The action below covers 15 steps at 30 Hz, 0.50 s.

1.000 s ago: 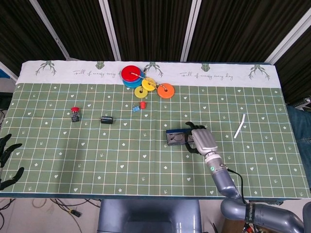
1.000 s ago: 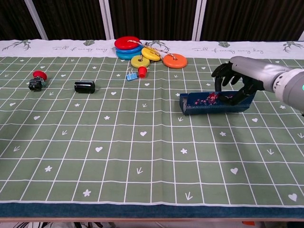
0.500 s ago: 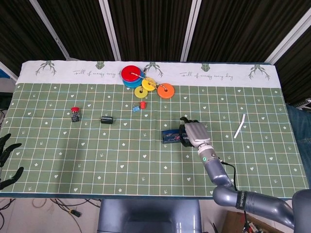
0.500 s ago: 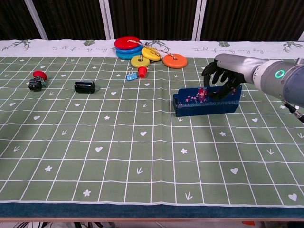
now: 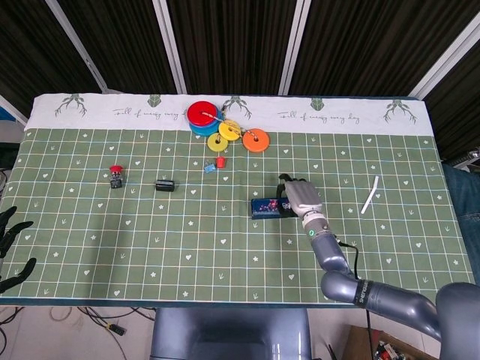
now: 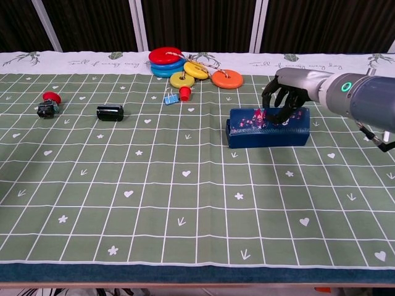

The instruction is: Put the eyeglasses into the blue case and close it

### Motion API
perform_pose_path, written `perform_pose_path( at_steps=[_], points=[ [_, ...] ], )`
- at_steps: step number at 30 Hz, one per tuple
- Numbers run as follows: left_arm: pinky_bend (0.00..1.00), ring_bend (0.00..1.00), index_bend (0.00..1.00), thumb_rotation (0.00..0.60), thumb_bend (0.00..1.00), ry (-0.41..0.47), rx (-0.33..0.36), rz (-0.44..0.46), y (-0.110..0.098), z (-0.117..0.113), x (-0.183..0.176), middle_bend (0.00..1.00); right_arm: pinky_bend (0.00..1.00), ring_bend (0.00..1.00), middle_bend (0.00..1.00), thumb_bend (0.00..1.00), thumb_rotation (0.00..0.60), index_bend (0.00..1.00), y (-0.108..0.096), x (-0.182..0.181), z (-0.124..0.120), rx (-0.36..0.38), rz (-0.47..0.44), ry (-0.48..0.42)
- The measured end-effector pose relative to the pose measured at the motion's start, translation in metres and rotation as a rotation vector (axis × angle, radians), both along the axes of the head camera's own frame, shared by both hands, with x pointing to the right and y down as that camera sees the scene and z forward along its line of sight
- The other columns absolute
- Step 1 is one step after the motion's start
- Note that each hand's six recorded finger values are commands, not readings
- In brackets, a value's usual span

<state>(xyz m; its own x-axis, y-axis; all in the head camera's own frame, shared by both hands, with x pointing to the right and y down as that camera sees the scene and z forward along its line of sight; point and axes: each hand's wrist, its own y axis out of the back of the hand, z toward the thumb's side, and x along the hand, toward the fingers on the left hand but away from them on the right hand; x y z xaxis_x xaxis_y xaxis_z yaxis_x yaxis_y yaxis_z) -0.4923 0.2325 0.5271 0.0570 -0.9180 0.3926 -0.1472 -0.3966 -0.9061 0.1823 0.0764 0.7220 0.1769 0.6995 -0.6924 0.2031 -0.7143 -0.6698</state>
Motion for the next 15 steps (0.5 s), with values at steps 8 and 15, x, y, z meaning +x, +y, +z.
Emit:
perform_pose_path(
  at_steps=[8,15],
  points=[
    [0.00,0.00,0.20,0.600,0.31,0.001,0.000,0.002,0.0002,-0.0002,0.0005,0.00,0.23,0.26,0.17,0.52,0.600,0.67,-0.0023,0.0004,0.0046,-0.023,-0.004,0.011],
    [0.00,0.00,0.20,0.600,0.31,-0.001,-0.002,0.003,0.0003,0.0001,0.0003,0.00,0.23,0.26,0.15,0.51,0.600,0.35,-0.0037,-0.0014,0.0056,-0.029,-0.005,0.008]
  ],
)
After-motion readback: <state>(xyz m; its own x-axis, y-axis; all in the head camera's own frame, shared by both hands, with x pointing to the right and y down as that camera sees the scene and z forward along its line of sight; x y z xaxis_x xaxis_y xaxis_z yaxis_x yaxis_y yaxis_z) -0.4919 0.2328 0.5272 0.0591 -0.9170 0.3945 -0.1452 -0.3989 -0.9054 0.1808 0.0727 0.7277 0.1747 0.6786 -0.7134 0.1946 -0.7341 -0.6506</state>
